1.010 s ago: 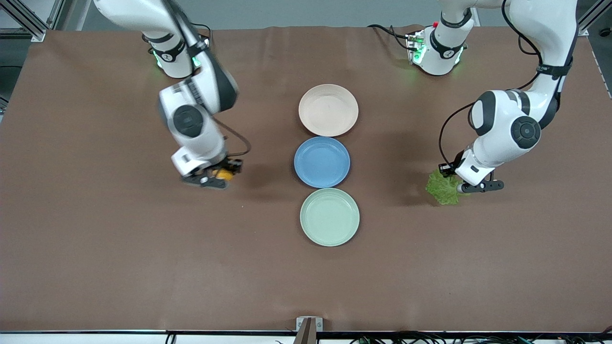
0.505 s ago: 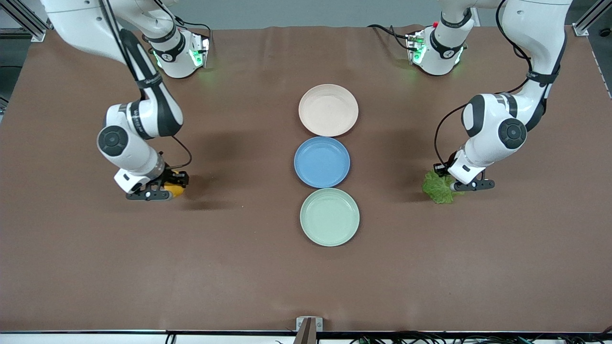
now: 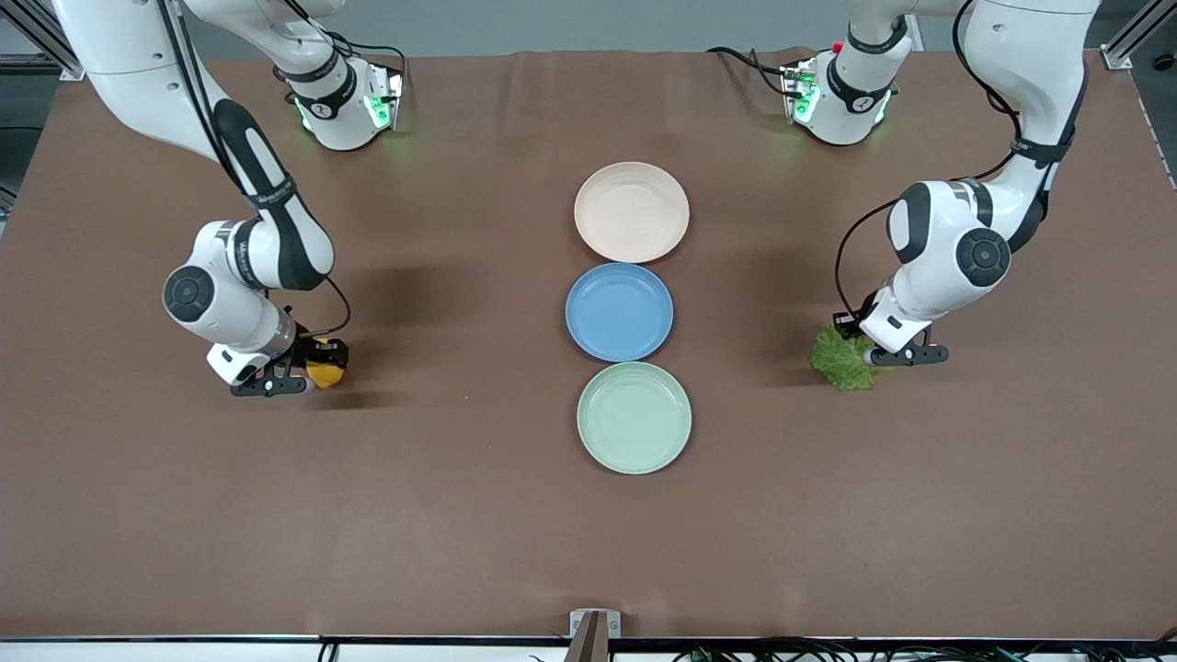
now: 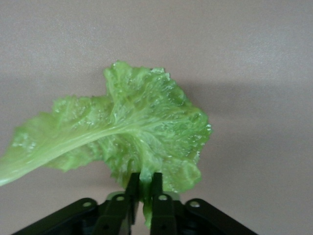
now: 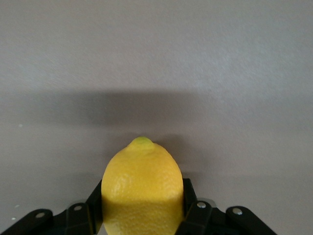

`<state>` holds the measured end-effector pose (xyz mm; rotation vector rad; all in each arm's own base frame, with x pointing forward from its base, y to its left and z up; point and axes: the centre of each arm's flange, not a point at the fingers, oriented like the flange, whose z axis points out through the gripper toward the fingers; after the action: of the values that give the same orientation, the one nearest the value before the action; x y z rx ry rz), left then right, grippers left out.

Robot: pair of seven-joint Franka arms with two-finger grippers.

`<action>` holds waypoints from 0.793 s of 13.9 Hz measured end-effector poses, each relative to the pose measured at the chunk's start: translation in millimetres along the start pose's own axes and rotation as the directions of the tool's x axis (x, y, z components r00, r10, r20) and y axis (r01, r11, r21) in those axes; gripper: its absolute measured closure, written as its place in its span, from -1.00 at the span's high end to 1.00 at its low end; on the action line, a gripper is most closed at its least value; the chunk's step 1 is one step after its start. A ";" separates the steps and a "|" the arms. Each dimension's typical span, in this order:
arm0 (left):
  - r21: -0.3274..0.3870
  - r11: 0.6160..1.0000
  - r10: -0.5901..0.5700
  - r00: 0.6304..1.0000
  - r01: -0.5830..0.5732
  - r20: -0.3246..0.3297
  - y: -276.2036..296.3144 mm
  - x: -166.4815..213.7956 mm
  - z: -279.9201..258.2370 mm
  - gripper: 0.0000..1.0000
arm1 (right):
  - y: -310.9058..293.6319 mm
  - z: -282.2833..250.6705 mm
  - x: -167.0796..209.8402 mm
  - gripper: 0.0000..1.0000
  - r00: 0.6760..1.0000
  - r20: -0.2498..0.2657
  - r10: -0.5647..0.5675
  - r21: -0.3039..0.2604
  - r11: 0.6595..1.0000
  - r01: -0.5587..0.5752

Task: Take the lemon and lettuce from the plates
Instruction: 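Carry the lemon away from the plates with the right gripper, then lower and release the lettuce and lemon onto the table with both grippers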

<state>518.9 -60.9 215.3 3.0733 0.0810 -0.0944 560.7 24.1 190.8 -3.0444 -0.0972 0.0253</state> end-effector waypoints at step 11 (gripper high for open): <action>-0.030 0.999 0.045 0.996 -0.043 0.070 -21.0 19.4 -101.9 1.00 | -5.3 2.7 16.5 0.35 0.999 -0.015 -0.033 0.041 0.999 0.033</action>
<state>543.2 -32.1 314.1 3.0381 0.0104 -0.1983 576.7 30.7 188.4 -3.0002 -0.1440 0.0032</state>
